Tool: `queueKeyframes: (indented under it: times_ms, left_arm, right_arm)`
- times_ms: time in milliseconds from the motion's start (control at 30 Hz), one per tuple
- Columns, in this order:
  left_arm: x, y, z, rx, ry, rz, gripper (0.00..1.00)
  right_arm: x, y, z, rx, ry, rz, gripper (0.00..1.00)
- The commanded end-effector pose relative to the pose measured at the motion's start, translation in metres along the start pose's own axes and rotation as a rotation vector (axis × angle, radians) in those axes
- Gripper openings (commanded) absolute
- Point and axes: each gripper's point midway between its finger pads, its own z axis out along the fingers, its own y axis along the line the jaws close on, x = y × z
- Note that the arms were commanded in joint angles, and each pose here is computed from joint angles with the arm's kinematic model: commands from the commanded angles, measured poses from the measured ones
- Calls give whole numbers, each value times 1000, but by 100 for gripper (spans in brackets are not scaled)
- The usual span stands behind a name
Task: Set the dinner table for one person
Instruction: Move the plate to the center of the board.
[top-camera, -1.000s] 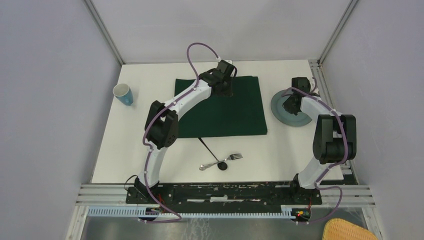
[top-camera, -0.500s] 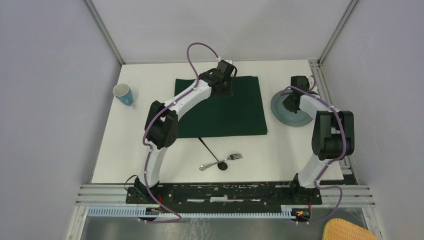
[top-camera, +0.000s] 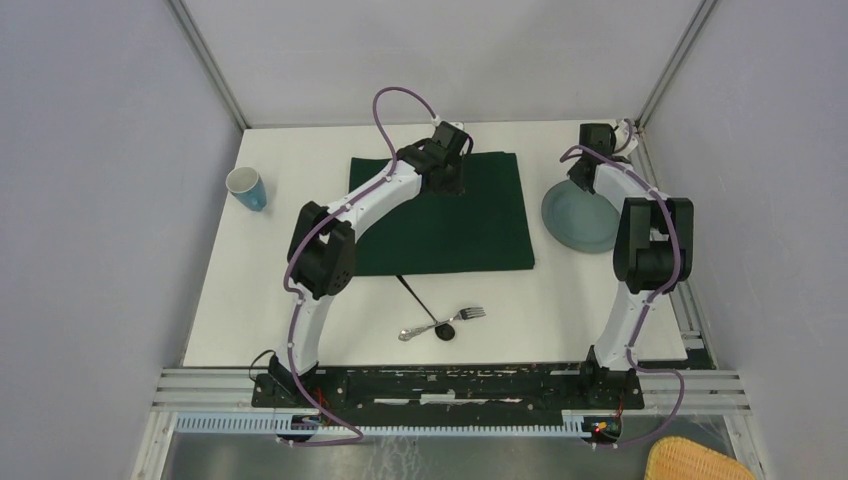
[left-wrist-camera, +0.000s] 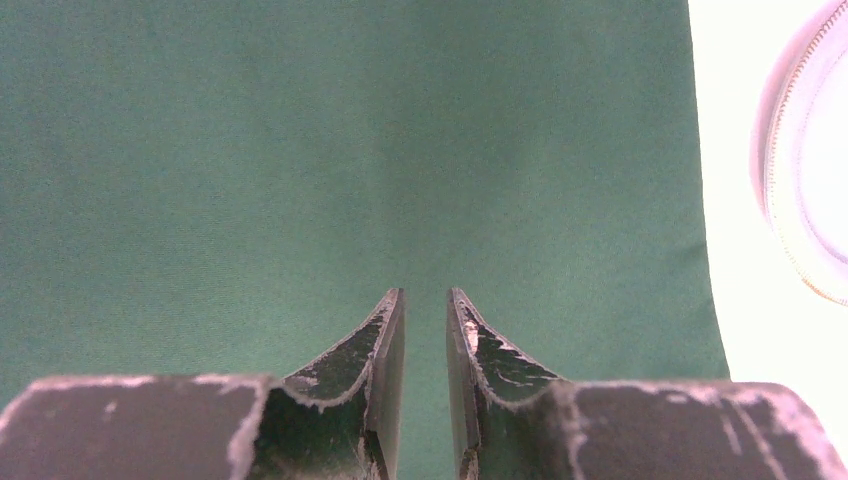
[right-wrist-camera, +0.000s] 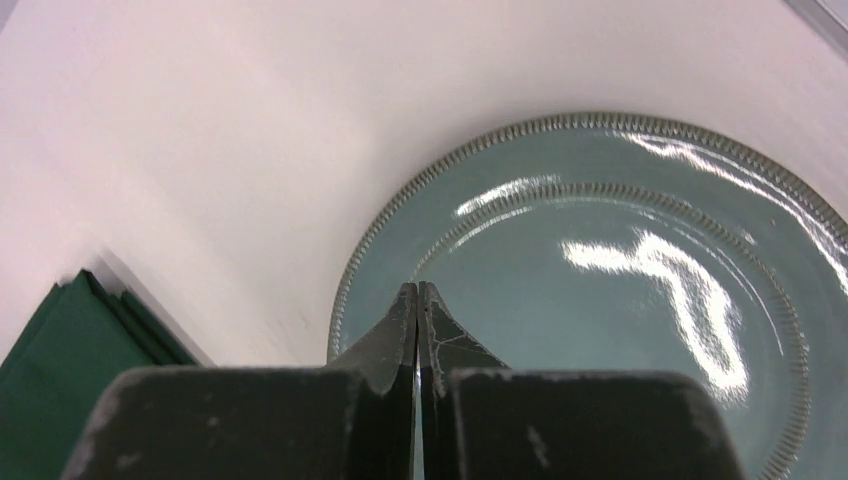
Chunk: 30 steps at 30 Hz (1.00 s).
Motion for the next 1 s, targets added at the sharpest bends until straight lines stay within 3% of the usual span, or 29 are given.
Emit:
queueKeyframes:
  times_ms: [0, 400, 967]
  left_arm:
    - [-31, -11, -34, 50, -94, 8, 28]
    - [-35, -12, -36, 51, -98, 10, 28]
    - [-46, -14, -43, 52, -113, 7, 28]
  right_arm:
    - [-34, 10, 11, 24, -99, 5, 0]
    - [-65, 5, 35, 48, -156, 68, 0]
    - [-68, 5, 72, 48, -123, 111, 0]
